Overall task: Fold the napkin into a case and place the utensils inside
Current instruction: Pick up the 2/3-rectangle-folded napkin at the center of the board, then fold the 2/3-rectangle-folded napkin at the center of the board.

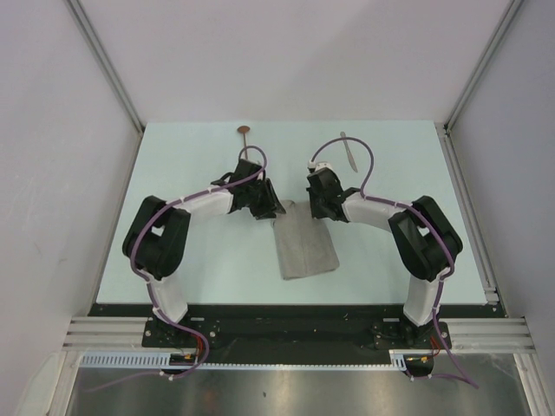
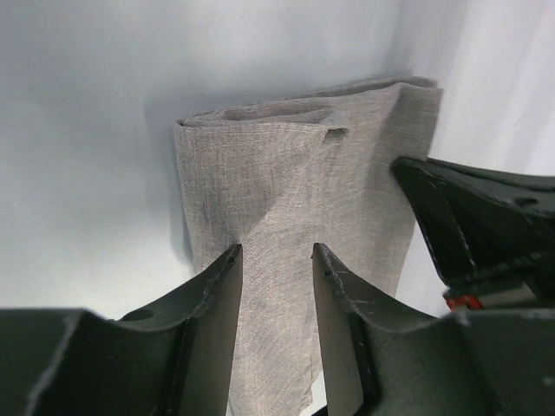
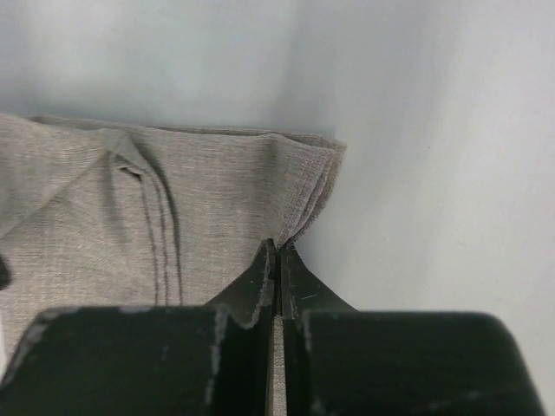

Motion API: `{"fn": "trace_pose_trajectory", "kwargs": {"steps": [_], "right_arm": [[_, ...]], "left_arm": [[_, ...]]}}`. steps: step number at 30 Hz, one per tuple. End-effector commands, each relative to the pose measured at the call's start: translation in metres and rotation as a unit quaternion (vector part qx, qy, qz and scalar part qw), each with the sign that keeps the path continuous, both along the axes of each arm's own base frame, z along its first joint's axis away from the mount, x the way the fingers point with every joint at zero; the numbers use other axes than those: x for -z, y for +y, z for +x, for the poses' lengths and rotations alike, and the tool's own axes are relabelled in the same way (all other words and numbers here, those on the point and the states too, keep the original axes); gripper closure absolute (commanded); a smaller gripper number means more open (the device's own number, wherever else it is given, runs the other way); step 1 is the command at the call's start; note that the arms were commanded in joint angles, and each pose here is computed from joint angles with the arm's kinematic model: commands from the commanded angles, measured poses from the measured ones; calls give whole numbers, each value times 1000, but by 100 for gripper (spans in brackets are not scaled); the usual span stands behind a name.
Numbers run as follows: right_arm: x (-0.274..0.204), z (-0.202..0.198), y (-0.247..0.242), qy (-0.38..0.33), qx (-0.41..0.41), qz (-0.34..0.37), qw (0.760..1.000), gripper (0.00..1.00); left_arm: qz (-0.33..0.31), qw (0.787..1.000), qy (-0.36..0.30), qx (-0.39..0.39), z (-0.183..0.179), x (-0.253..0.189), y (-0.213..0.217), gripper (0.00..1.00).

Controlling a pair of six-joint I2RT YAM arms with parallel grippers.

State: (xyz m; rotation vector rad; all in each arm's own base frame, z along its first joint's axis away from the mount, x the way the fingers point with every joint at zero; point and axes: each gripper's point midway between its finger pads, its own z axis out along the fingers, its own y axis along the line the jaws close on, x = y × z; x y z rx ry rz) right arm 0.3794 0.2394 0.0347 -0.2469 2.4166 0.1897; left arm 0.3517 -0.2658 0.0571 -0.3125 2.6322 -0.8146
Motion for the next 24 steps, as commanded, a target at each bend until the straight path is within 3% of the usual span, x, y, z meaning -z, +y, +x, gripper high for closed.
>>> {"fn": "trace_pose_trajectory", "kwargs": {"steps": [1,14,24], "right_arm": [[-36,2,14,-28,-5,-7,1000,100],[-45,-14,60,-15,-17,17,1000,100],[-32,-25,93,35,-29,92,995,100]], "left_arm": [[-2,1000,0,-6,9,6,-3,58],[2,1000,11,-8,10,22,-4,59],[-2,1000,11,-8,8,23,-4,59]]}}
